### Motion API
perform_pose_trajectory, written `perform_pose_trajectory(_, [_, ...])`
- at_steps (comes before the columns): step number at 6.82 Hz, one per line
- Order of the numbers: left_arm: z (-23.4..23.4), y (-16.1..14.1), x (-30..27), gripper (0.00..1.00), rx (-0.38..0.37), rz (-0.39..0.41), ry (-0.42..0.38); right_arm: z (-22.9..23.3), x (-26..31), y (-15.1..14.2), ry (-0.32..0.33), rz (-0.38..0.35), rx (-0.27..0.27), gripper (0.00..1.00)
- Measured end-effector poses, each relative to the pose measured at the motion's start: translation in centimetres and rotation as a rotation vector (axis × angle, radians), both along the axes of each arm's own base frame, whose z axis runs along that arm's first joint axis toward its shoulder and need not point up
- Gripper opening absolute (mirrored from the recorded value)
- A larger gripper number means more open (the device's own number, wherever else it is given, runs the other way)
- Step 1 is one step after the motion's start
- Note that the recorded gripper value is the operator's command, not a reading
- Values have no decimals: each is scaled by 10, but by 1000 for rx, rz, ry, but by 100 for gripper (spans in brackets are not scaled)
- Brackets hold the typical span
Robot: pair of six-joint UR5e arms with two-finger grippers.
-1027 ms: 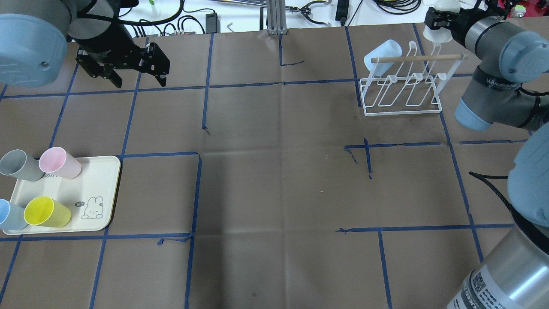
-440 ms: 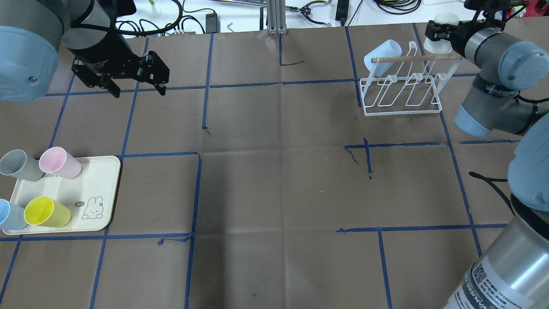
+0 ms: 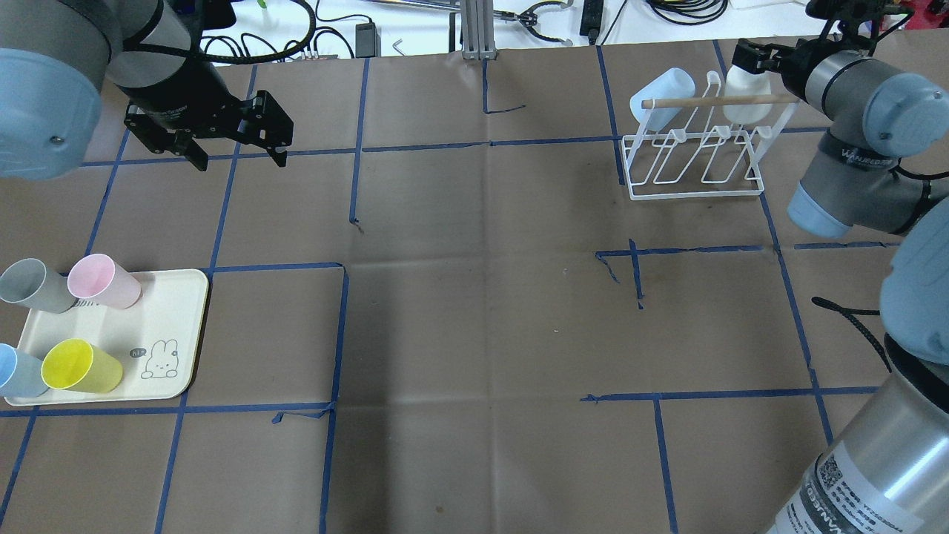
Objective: Transfer IKEA cup to right arm and place on rack
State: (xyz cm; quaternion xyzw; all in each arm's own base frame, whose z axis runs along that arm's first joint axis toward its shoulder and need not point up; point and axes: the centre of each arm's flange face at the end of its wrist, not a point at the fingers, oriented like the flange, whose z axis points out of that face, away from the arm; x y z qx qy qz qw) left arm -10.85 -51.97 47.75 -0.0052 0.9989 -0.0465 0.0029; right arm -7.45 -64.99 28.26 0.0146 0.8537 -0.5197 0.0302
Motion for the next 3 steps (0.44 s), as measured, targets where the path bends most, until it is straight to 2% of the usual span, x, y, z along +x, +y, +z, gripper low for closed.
perform_pose_trajectory(3, [-1,0,0,100,1,0,1,33,3,3,14,2,-32,100])
